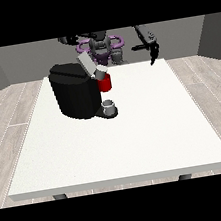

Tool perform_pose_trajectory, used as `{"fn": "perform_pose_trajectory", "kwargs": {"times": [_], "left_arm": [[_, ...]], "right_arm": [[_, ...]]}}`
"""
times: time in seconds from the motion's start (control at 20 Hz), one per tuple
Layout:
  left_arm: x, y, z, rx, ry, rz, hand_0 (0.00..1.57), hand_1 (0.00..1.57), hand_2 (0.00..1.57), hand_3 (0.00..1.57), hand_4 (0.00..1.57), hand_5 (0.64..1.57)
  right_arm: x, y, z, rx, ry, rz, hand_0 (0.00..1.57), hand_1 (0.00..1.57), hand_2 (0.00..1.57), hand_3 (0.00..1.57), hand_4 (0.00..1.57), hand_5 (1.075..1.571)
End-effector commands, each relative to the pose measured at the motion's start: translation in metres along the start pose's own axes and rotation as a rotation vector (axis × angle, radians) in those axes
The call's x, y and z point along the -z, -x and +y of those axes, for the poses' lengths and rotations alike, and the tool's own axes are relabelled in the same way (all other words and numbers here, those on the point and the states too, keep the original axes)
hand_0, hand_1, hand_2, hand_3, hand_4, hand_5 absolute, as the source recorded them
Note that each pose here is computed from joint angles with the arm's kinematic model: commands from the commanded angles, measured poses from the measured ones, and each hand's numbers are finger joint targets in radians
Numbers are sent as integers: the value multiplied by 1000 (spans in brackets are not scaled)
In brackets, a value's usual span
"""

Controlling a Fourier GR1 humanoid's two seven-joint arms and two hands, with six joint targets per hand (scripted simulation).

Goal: Insert the coffee pod into the coffee machine and close the lid

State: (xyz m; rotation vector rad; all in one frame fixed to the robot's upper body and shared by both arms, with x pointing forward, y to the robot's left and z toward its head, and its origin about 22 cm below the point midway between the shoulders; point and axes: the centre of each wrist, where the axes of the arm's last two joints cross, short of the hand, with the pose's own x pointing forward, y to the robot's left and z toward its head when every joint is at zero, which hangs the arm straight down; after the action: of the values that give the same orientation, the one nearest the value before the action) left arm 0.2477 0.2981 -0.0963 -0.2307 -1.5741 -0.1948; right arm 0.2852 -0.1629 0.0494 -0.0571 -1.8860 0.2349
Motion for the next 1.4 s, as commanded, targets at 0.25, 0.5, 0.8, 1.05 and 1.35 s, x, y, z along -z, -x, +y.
{"fn": "perform_pose_trajectory", "kwargs": {"times": [0.25,0.5,0.8,1.05,1.35], "left_arm": [[15,-22,-21,48,20,-83,0,0,0,0,356,1571],[0,-28,-19,47,54,-97,0,0,0,0,376,1571],[2,-47,1,34,53,-111,0,0,0,0,328,1571],[20,-60,24,76,11,-198,0,0,0,0,367,1571],[20,-42,-6,60,0,-144,0,0,0,0,353,1571]], "right_arm": [[36,5,-16,-46,40,24,0,0,0,0,353,1571],[61,9,-59,-62,154,43,0,0,0,0,386,1571],[69,28,-55,-60,138,40,0,0,0,0,424,1571],[91,15,-42,-60,155,-40,0,0,0,0,420,1571],[94,20,-49,-40,108,25,0,0,0,0,363,1571]]}}
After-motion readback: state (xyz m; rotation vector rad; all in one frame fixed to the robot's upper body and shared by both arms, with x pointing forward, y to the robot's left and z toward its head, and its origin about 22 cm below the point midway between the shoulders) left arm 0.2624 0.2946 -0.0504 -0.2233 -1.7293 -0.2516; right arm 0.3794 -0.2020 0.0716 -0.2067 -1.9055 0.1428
